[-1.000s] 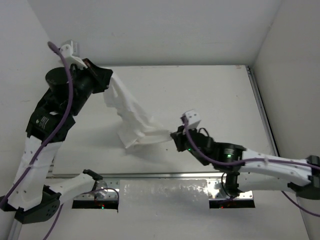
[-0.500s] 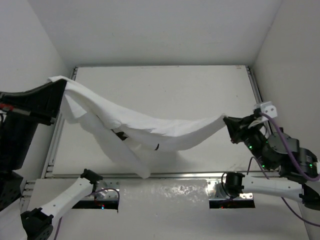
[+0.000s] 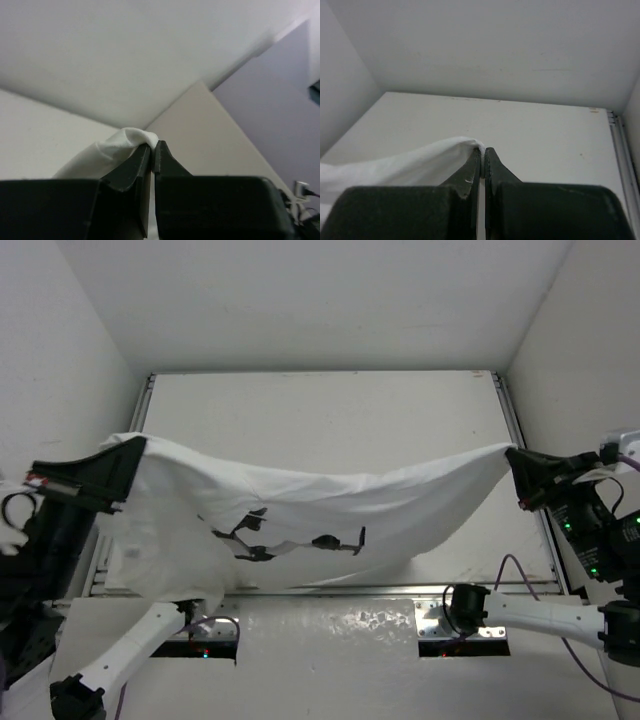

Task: Fold and stack the t-shirts
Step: Flatten out the tshirt

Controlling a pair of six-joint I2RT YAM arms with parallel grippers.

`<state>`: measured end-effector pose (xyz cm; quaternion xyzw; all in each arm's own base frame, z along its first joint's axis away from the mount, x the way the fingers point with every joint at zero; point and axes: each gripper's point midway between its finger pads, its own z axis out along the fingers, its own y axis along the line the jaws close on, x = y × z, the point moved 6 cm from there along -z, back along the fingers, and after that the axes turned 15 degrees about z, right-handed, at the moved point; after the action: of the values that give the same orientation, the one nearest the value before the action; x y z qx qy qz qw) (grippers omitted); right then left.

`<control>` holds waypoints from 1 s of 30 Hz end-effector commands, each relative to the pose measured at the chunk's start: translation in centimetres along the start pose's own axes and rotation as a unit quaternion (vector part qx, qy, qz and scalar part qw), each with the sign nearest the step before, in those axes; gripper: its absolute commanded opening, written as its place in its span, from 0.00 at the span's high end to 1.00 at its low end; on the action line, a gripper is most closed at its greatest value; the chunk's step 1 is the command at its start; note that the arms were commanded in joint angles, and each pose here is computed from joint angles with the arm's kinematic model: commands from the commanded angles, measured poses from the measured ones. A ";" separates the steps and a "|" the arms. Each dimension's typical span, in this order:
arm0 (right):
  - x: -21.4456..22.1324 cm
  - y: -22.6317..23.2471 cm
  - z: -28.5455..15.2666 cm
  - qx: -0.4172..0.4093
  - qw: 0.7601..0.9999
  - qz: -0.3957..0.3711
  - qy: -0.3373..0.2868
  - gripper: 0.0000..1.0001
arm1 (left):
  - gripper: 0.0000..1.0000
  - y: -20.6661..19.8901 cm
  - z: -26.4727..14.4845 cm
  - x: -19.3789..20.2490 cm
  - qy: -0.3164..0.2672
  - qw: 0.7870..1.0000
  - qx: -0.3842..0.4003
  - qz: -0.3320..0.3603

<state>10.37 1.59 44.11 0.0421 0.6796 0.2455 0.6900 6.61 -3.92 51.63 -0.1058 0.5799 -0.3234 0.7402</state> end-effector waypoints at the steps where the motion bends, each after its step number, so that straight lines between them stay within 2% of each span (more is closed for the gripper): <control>1: 0.2 2.0 2.6 0.045 0.997 -0.056 -0.023 1.00 | 1.00 2.4 3.2 3.1 0.029 0.997 -0.077 -0.012; 2: 1.4 2.7 3.4 0.051 0.995 -0.080 -0.021 1.00 | 1.00 2.8 3.9 3.7 0.036 0.995 -0.090 -0.010; 3: 1.7 3.1 4.3 0.081 0.984 -0.157 -0.027 1.00 | 1.00 3.6 5.8 5.2 0.050 0.993 -0.110 -0.005; 4: 0.8 4.4 5.1 0.079 0.988 -0.120 -0.064 1.00 | 1.00 3.9 6.8 6.0 0.059 0.991 -0.116 -0.002; 6: 1.1 5.9 6.4 0.090 0.979 -0.161 -0.087 1.00 | 1.00 5.1 9.8 8.6 0.088 0.985 -0.145 0.007; 8: 0.9 6.7 7.2 0.086 0.978 -0.162 -0.095 1.00 | 1.00 6.5 11.7 10.7 0.109 0.976 -0.186 0.010; 9: 2.1 7.9 8.5 0.083 0.979 -0.165 -0.088 1.00 | 1.00 6.9 12.3 10.9 0.102 0.975 -0.198 0.012; 10: 4.7 7.9 9.5 0.081 0.971 -0.220 -0.034 1.00 | 1.00 7.7 12.5 11.9 0.108 0.971 -0.212 0.009; 11: 4.7 6.8 11.0 0.103 0.975 -0.198 -0.004 1.00 | 1.00 8.0 12.5 12.3 0.104 0.971 -0.217 0.010; 12: 9.6 6.0 12.9 0.118 0.977 -0.157 0.089 1.00 | 1.00 7.9 12.9 12.1 0.086 0.975 -0.204 0.009; 13: 12.6 3.3 14.6 0.130 0.973 -0.133 0.138 1.00 | 1.00 8.7 12.7 13.0 0.091 0.972 -0.217 0.016; 15: 15.5 0.7 16.2 0.139 0.976 -0.088 0.145 1.00 | 1.00 9.5 13.0 13.2 0.085 0.967 -0.237 0.030; 17: 17.0 -3.7 17.7 0.161 0.970 -0.025 0.180 1.00 | 1.00 10.4 14.2 13.9 0.099 0.959 -0.259 0.057; 19: 16.3 -7.3 18.4 0.193 0.968 -0.013 0.157 1.00 | 1.00 12.4 16.0 15.0 0.119 0.950 -0.281 0.071; 21: 14.8 -9.7 18.9 0.215 0.966 -0.004 0.141 1.00 | 1.00 14.0 17.5 15.9 0.133 0.949 -0.281 0.055; 22: 14.9 -10.3 19.9 0.211 0.966 -0.016 0.150 1.00 | 1.00 16.2 18.6 16.9 0.143 0.939 -0.307 0.054; 24: 14.8 -11.3 21.9 0.205 0.967 -0.027 0.146 1.00 | 1.00 17.8 20.5 17.4 0.135 0.935 -0.324 0.056; 25: 15.9 -11.8 24.3 0.190 0.965 -0.041 0.173 1.00 | 1.00 19.5 22.0 19.2 0.151 0.926 -0.339 0.066; 27: 15.5 -12.1 27.4 0.176 0.968 -0.054 0.172 1.00 | 1.00 19.8 25.2 19.0 0.134 0.937 -0.310 0.085; 28: 17.9 -13.6 29.2 0.178 0.961 -0.063 0.204 1.00 | 1.00 21.6 26.6 21.0 0.154 0.932 -0.315 0.089; 29: 18.5 -13.9 30.5 0.170 0.960 -0.066 0.211 1.00 | 1.00 21.5 28.4 20.7 0.135 0.941 -0.298 0.088; 30: 17.6 -13.9 32.3 0.163 0.964 -0.073 0.196 1.00 | 1.00 23.1 29.6 22.9 0.155 0.937 -0.297 0.101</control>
<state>39.87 3.93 24.39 0.1079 0.8487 0.0524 0.5152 40.36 -5.70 28.03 -0.2459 0.8053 -0.0423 0.5378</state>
